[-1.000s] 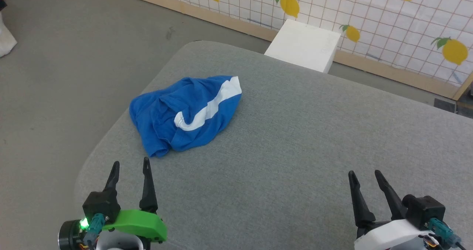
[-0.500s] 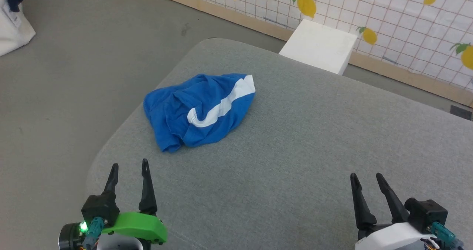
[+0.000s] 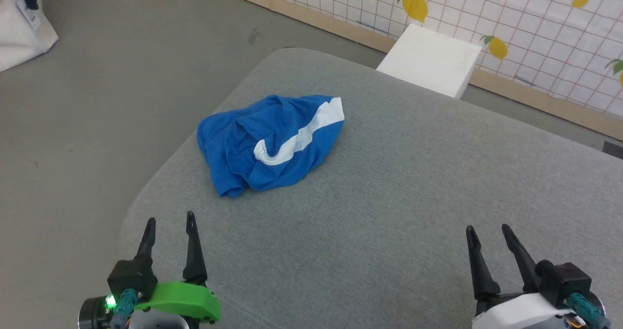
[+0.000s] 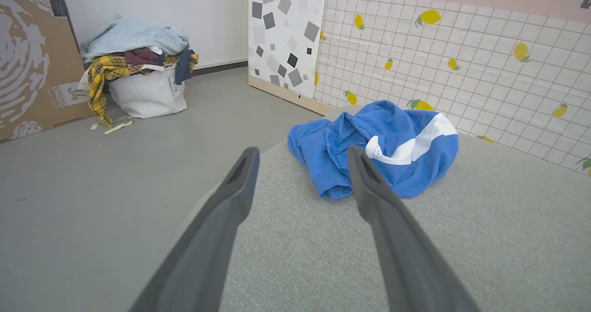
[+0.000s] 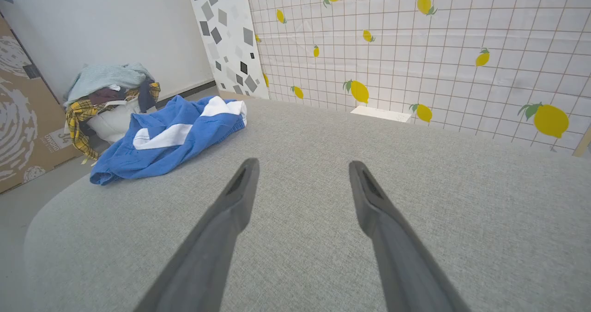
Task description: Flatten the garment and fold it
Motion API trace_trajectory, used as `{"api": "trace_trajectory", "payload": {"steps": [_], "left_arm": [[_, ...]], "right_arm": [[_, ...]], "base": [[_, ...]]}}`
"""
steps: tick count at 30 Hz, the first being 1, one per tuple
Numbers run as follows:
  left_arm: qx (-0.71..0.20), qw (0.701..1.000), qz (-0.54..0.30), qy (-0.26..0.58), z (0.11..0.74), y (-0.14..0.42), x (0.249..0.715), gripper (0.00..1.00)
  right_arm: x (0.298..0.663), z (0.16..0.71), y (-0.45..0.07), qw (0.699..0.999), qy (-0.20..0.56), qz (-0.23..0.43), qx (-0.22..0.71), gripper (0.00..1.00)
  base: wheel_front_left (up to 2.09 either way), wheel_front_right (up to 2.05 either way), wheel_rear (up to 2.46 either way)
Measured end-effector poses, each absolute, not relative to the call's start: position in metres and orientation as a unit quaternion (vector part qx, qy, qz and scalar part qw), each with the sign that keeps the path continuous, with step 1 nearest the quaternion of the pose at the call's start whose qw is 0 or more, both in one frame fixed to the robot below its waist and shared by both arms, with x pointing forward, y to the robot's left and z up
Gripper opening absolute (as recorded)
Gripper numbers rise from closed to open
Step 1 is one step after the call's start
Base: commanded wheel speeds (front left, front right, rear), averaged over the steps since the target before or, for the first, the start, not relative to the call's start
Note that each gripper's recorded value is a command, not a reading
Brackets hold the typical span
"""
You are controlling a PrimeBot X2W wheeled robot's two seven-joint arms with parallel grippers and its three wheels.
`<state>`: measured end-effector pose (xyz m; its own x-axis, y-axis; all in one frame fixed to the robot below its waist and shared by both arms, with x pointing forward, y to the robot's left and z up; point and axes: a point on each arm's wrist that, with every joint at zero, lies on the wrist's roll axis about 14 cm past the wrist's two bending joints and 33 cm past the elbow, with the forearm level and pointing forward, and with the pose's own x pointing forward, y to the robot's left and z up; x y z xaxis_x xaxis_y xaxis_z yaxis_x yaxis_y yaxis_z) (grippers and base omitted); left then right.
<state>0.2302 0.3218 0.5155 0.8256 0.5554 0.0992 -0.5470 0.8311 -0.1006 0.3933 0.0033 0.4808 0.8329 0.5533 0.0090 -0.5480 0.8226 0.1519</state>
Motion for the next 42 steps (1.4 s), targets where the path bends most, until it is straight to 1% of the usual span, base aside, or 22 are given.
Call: {"api": "trace_trajectory", "payload": {"steps": [7, 10, 14, 17, 21, 24, 26, 30, 33, 35, 37, 38, 39, 42], "left_arm": [[-0.035, 0.961, 0.270, -0.056, 0.513, 0.315, 0.243, 1.00], [-0.035, 0.967, 0.245, -0.061, 0.518, 0.312, 0.261, 1.00], [-0.049, 0.973, 0.213, -0.078, 0.535, 0.321, 0.305, 1.00], [-0.073, 0.978, 0.187, -0.053, 0.542, 0.330, 0.348, 1.00], [-0.103, 0.981, 0.164, 0.019, 0.541, 0.344, 0.404, 1.00], [-0.132, 0.974, 0.145, 0.113, 0.519, 0.344, 0.434, 1.00], [-0.145, 0.961, 0.127, 0.198, 0.490, 0.335, 0.446, 1.00], [-0.150, 0.920, 0.098, 0.348, 0.429, 0.311, 0.449, 1.00], [-0.152, 0.887, 0.097, 0.426, 0.393, 0.303, 0.440, 1.00], [-0.152, 0.874, 0.107, 0.449, 0.378, 0.302, 0.438, 1.00], [-0.146, 0.873, 0.116, 0.451, 0.373, 0.304, 0.443, 1.00], [-0.141, 0.875, 0.122, 0.447, 0.371, 0.306, 0.446, 0.47], [-0.139, 0.878, 0.124, 0.440, 0.369, 0.306, 0.450, 0.00], [-0.131, 0.898, 0.126, 0.401, 0.374, 0.305, 0.464, 0.00]], "right_arm": [[0.396, 0.486, -0.005, 0.958, 0.011, 0.279, 0.069, 1.00], [0.398, 0.487, -0.007, 0.959, 0.012, 0.276, 0.066, 1.00], [0.405, 0.492, -0.008, 0.960, 0.008, 0.275, 0.059, 1.00], [0.416, 0.498, -0.010, 0.962, 0.000, 0.269, 0.054, 1.00], [0.431, 0.494, -0.020, 0.966, 0.004, 0.253, 0.044, 1.00], [0.439, 0.486, -0.034, 0.972, 0.013, 0.232, 0.044, 1.00], [0.444, 0.478, -0.048, 0.976, 0.022, 0.213, 0.042, 1.00], [0.447, 0.458, -0.071, 0.982, 0.046, 0.181, 0.041, 1.00], [0.446, 0.445, -0.083, 0.983, 0.062, 0.165, 0.041, 1.00], [0.446, 0.438, -0.089, 0.984, 0.071, 0.157, 0.043, 1.00], [0.447, 0.434, -0.093, 0.985, 0.074, 0.151, 0.047, 1.00], [0.448, 0.433, -0.094, 0.985, 0.074, 0.149, 0.050, 1.00], [0.450, 0.433, -0.095, 0.985, 0.073, 0.147, 0.051, 1.00], [0.452, 0.430, -0.098, 0.986, 0.073, 0.141, 0.054, 1.00]], "base": [[0.00, 0.00, 0.00], [0.00, 0.00, 0.00], [0.00, 0.00, 0.00], [0.00, 0.00, 0.00], [0.00, 0.00, 0.00], [0.00, 0.00, 0.00], [0.00, 0.00, 0.00], [0.00, 0.00, 0.00], [0.00, 0.00, 0.00], [0.00, 0.00, 0.00], [0.00, 0.00, 0.00], [0.00, 0.00, 0.00], [0.00, 0.00, 0.00], [0.00, 0.00, 0.00]]}}
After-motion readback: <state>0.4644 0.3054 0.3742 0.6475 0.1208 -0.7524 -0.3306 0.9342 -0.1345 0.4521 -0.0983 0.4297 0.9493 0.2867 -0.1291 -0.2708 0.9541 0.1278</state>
